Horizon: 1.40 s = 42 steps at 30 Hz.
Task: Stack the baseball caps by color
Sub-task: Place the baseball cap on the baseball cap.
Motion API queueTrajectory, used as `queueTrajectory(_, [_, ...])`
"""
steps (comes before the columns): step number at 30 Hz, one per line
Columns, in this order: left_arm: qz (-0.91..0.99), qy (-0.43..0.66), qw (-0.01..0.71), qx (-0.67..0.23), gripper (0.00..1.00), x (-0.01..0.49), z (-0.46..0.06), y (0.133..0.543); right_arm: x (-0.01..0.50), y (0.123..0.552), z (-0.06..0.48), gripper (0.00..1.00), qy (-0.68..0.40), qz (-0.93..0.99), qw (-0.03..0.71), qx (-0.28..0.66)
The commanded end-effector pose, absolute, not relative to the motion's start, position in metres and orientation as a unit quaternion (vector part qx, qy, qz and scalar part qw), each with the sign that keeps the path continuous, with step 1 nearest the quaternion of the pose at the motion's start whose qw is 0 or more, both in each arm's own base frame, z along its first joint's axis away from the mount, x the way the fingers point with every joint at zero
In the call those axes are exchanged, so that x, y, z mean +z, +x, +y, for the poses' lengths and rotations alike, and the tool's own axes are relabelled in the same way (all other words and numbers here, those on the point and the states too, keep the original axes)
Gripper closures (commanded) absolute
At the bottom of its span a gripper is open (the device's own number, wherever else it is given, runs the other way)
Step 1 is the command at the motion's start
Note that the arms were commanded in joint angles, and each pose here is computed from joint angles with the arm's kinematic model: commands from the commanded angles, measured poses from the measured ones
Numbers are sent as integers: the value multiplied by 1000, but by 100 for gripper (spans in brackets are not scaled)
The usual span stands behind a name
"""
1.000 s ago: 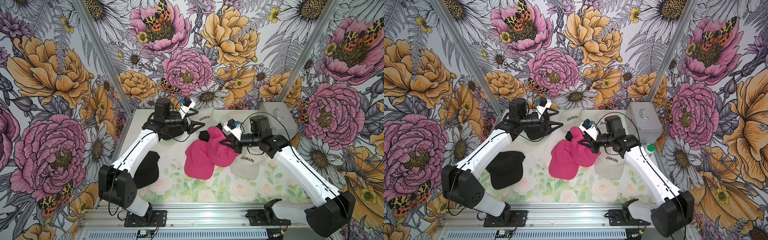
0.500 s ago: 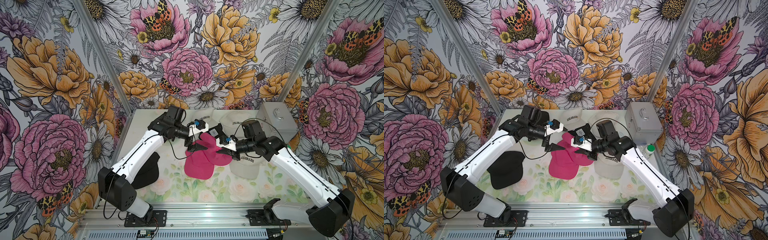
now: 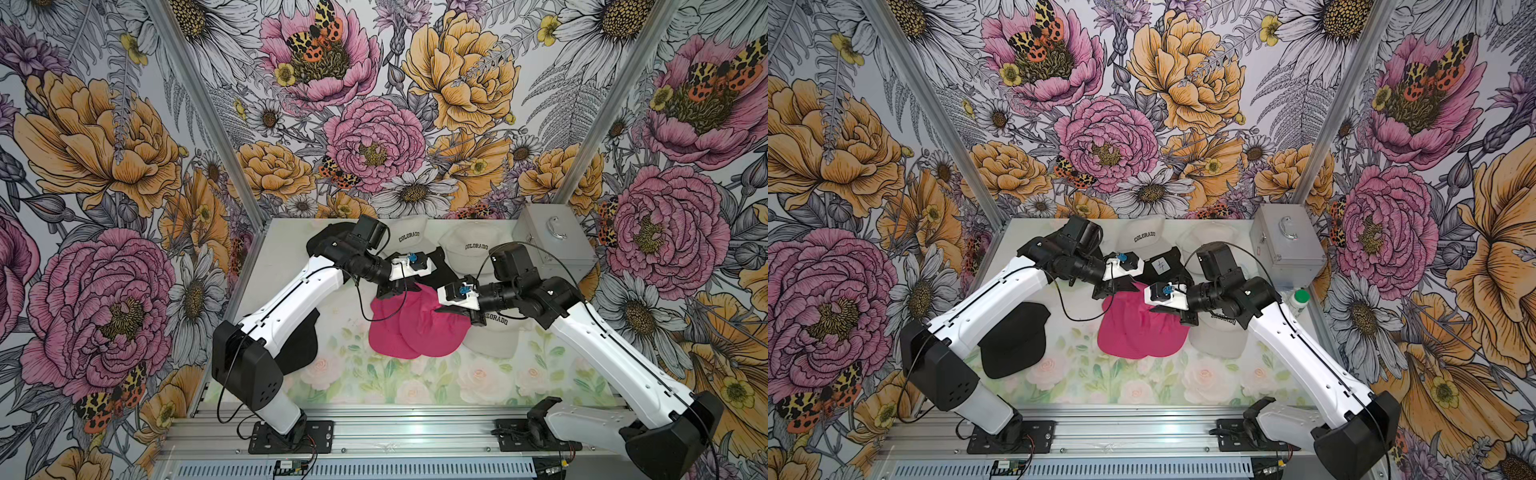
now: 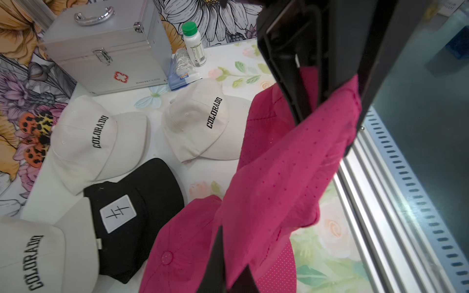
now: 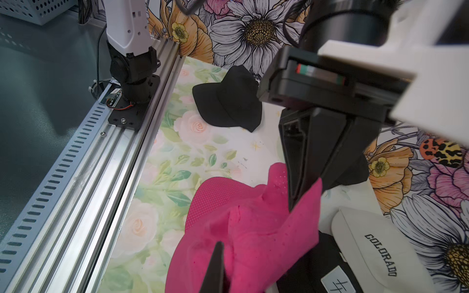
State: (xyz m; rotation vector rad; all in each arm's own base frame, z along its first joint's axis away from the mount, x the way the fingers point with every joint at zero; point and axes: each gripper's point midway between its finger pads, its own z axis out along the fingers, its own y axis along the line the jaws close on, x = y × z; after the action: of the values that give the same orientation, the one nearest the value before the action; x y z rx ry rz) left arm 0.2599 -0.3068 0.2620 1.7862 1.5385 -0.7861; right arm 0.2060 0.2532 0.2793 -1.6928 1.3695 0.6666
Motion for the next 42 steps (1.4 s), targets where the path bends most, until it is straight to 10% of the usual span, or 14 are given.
queueTrajectory(1, [566, 679, 344, -316, 100, 285, -297, 245, 280, 198, 251, 97, -655, 565, 410, 288])
queueTrajectory(13, [561, 661, 374, -329, 100, 304, -269, 234, 257, 181, 247, 66, -629, 596, 372, 333])
queueTrajectory(26, [562, 658, 370, -339, 100, 304, -272, 234, 254, 184, 259, 59, -637, 577, 356, 366])
queueTrajectory(28, [562, 657, 370, -339, 100, 303, -272, 235, 251, 186, 259, 64, -638, 581, 353, 362])
queueTrajectory(31, [565, 654, 371, -338, 100, 303, -269, 237, 248, 190, 258, 100, -635, 589, 352, 354])
queueTrajectory(42, [601, 602, 335, -406, 96, 293, -262, 226, 233, 171, 254, 100, -600, 621, 311, 398])
